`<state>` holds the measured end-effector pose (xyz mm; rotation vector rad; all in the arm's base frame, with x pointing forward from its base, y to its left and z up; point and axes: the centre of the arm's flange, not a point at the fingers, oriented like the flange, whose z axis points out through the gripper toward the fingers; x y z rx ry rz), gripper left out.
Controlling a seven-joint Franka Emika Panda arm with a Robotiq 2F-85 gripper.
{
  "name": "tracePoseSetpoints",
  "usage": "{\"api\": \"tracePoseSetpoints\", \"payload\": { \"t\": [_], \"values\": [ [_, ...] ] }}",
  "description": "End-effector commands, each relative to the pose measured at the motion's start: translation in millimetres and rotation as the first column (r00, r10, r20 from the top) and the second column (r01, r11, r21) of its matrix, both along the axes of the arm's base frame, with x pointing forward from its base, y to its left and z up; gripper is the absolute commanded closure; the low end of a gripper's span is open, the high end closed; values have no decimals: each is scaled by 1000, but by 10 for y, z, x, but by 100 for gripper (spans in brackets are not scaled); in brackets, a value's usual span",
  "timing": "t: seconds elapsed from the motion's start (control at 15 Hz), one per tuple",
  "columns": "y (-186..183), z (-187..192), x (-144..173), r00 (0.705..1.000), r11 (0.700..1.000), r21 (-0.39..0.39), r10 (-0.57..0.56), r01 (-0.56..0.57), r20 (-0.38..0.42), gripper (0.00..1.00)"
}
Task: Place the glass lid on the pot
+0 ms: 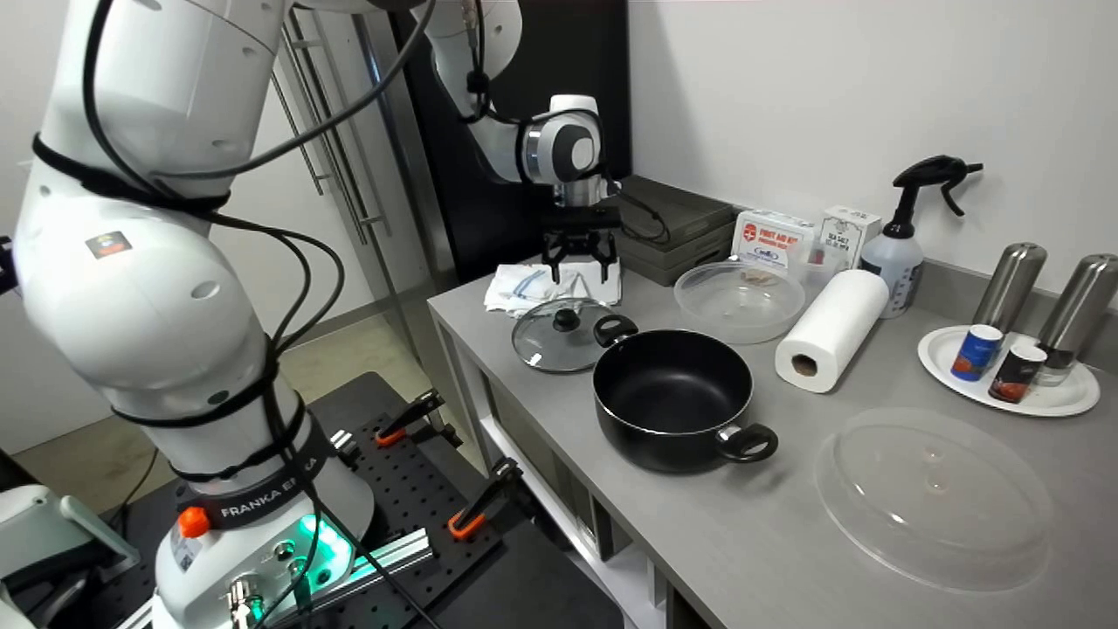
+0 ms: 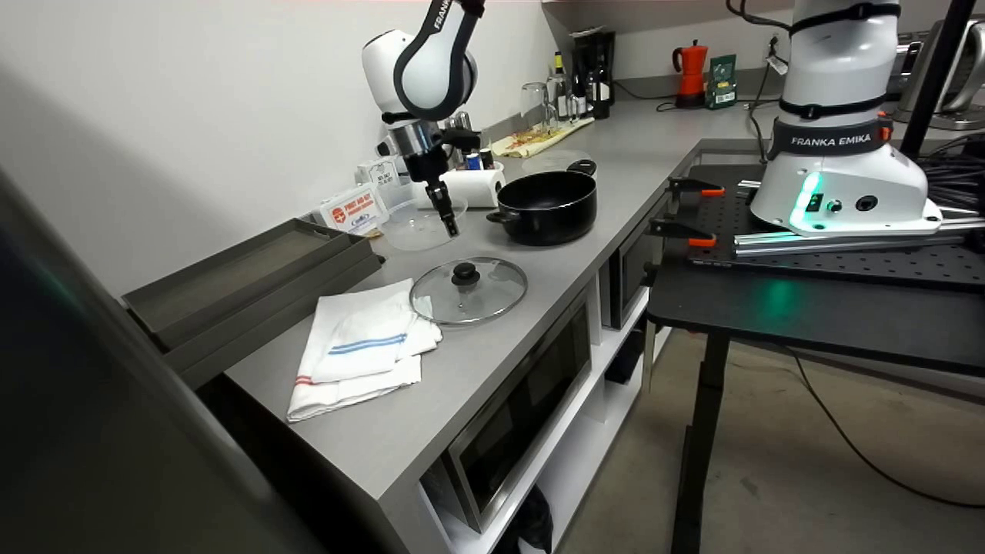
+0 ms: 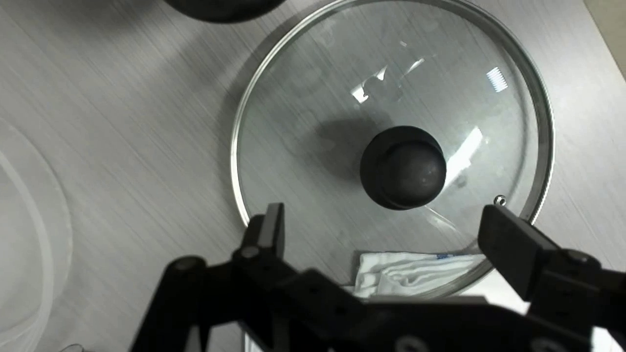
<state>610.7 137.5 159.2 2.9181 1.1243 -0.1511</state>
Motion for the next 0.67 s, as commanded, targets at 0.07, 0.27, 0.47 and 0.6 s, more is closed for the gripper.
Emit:
{"api": "tracePoseSetpoints", "payload": {
  "t": [0.07, 0.27, 0.47, 0.6],
  "values": [
    [107, -174, 1, 999, 999, 16, 37, -37, -8, 0],
    [145, -313, -30, 999, 999, 28, 32, -32, -17, 0],
    [198, -483, -68, 999, 999, 40, 34, -33, -24, 0],
    [240, -579, -98, 999, 998, 47, 35, -34, -26, 0]
  ]
}}
